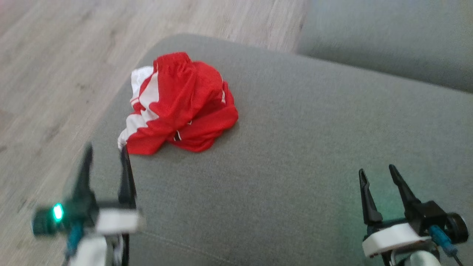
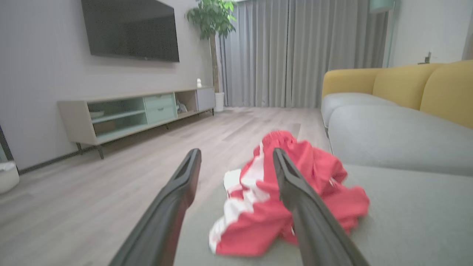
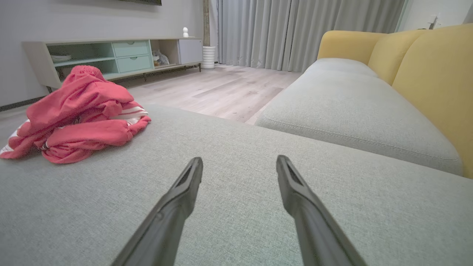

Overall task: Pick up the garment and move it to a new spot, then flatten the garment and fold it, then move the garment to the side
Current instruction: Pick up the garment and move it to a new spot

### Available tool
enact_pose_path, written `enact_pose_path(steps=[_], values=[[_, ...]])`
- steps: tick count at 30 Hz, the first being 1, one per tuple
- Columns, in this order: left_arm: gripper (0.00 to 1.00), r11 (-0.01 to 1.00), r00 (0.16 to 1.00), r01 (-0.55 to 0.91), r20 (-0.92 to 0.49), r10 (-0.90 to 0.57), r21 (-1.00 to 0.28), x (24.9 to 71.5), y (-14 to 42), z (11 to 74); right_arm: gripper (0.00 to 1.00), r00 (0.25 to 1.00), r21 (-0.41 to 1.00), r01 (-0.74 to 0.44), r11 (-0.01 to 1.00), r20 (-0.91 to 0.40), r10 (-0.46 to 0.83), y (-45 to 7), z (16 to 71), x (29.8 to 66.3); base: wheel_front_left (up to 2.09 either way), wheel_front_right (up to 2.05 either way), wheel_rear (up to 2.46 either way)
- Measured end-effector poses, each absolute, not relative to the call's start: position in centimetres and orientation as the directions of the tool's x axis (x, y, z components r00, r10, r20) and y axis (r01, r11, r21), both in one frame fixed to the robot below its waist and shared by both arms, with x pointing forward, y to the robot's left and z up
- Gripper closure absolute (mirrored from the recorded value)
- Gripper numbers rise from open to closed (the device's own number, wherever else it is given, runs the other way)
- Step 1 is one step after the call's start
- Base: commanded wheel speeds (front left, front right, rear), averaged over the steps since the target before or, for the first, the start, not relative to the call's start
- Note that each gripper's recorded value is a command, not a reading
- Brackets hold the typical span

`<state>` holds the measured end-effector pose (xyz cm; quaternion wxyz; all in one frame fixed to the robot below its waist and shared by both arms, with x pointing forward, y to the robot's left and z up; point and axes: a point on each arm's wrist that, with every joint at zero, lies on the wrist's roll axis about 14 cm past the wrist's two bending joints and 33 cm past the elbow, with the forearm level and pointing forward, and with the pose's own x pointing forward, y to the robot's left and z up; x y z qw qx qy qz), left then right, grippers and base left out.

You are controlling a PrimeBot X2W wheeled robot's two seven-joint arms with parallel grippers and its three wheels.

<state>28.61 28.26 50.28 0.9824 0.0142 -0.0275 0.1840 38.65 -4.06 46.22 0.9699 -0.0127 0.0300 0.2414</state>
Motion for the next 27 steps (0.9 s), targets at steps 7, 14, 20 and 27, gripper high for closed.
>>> enact_pose_path(steps=[7, 14, 20, 27], values=[[0.0, 0.96, 0.953, -0.255, 0.197, 0.228, 0.12, 39.7, 29.6, 57.0, 0.0, 0.882, -0.074, -0.47, 0.879, -0.073, 0.465, -3.8, 44.9, 42.6, 0.0, 0.0, 0.0], [0.0, 0.962, 0.979, -0.183, -0.055, 0.197, 0.203, 50.5, 31.1, 54.6, 0.0, 0.892, -0.105, -0.45, 0.887, -0.095, 0.441, -5.7, 42.2, 46.6, 0.0, 0.0, 0.0], [0.0, 0.981, 0.874, -0.141, -0.448, 0.187, 0.135, 52.3, 30.5, 43.7, 0.0, 0.905, -0.102, -0.415, 0.904, -0.155, 0.397, -7.9, 39.0, 47.7, 0.0, 0.0, 0.0], [1.0, 0.989, 0.874, -0.118, -0.463, 0.146, 0.089, 53.9, 28.8, 40.6, 0.0, 0.919, -0.106, -0.378, 0.92, -0.16, 0.359, -9.5, 38.3, 48.1, 0.0, 0.0, 0.0]])
